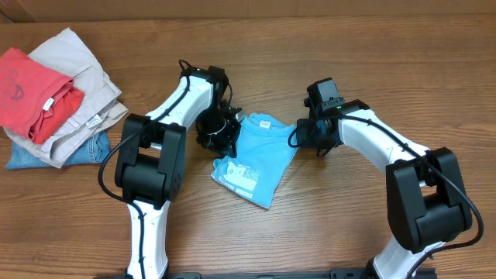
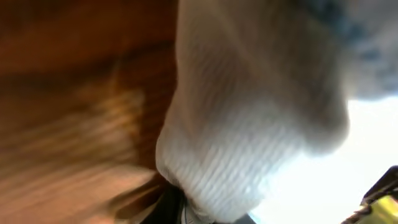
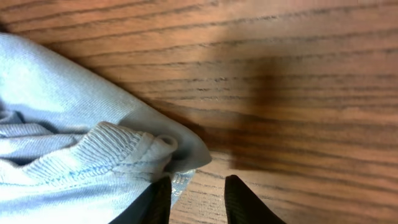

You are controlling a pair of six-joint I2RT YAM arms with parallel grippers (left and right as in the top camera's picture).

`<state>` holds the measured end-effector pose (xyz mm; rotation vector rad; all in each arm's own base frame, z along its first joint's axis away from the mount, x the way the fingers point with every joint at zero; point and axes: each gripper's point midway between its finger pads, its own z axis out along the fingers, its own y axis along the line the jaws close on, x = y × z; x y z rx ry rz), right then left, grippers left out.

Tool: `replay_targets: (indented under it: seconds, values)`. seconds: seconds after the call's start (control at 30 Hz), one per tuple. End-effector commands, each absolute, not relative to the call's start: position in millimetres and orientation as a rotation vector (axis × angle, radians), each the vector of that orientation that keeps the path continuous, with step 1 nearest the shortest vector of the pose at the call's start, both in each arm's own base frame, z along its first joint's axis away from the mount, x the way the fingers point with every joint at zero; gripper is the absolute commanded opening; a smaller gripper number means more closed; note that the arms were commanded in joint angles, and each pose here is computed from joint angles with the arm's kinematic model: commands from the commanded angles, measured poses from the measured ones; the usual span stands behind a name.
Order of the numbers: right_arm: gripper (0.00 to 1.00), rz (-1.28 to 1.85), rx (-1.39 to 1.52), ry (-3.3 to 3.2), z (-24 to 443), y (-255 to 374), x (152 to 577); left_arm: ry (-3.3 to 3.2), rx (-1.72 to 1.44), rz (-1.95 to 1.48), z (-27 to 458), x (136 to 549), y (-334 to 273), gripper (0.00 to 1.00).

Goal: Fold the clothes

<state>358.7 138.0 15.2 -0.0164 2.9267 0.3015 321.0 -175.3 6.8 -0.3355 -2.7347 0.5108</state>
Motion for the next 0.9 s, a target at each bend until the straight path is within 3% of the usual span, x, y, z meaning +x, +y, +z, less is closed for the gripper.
replay_targets:
  seconds: [0.0,0.1,0.23,0.4,0.43,0.5,0.53,0.87]
  values:
    - [0.33,0.276,-0.083,2.888,20,136,371,-2.68,-0.163,0.47,1,309,-180,0.15]
    - [0.35,0.275,-0.072,2.889,20,133,371,-2.702,-0.159,0.476,0,314,-181,0.23]
    - [0.36,0.271,-0.059,2.896,20,129,371,-2.785,-0.213,0.473,9,333,-177,0.26]
    - [0.38,0.269,-0.058,2.903,19,129,369,-2.988,-0.394,0.528,53,378,-181,0.3]
    - [0.39,0.268,-0.058,2.904,19,128,369,-3.038,-0.426,0.538,63,388,-182,0.39]
    - [0.4,0.269,-0.059,2.905,19,129,369,-3.124,-0.463,0.567,78,405,-186,0.94]
    - [0.4,0.268,-0.058,2.907,19,128,368,-3.153,-0.49,0.583,83,410,-188,1.0]
    - [0.41,0.261,-0.056,2.928,18,127,363,-3.097,-0.704,0.692,64,415,-202,1.0]
